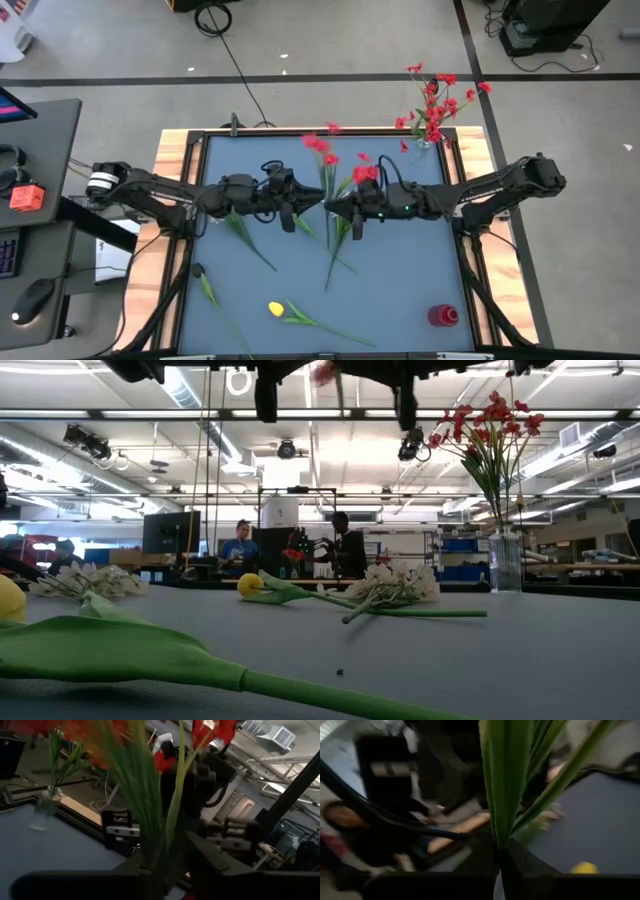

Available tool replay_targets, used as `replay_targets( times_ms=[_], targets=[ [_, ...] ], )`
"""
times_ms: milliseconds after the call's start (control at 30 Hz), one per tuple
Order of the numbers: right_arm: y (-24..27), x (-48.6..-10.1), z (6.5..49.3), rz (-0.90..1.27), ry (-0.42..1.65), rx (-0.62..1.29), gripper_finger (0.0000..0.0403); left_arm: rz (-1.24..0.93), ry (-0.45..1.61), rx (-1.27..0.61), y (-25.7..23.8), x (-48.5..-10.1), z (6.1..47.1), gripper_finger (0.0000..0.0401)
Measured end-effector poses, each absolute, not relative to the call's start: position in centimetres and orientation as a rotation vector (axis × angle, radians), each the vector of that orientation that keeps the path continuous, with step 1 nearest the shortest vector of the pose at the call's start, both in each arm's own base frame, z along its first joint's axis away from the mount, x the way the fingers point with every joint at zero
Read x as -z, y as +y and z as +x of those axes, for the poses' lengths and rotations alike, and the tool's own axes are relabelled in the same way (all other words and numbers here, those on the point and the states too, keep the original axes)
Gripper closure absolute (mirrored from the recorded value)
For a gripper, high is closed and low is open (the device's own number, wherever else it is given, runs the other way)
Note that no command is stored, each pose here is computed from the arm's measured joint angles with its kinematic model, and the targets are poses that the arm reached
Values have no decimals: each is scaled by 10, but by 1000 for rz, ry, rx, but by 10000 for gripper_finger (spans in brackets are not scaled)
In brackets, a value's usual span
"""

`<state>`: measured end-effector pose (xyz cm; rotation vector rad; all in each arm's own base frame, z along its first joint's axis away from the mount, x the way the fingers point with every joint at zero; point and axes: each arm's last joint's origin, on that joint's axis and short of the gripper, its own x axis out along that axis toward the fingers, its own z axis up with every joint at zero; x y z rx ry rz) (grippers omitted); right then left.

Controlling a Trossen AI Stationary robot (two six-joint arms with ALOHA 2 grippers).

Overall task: Sort flowers into vase by color
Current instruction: Put the red flowers into the transparent vase

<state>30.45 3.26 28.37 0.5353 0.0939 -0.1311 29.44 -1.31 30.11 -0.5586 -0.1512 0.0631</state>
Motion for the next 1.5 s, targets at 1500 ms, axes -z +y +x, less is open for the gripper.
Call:
replay_targets(
  times_ms=[1500],
  targets=[
    [28, -370, 117, 55, 12, 542, 388, -391, 92, -231, 15, -310, 250, 235]
  ],
)
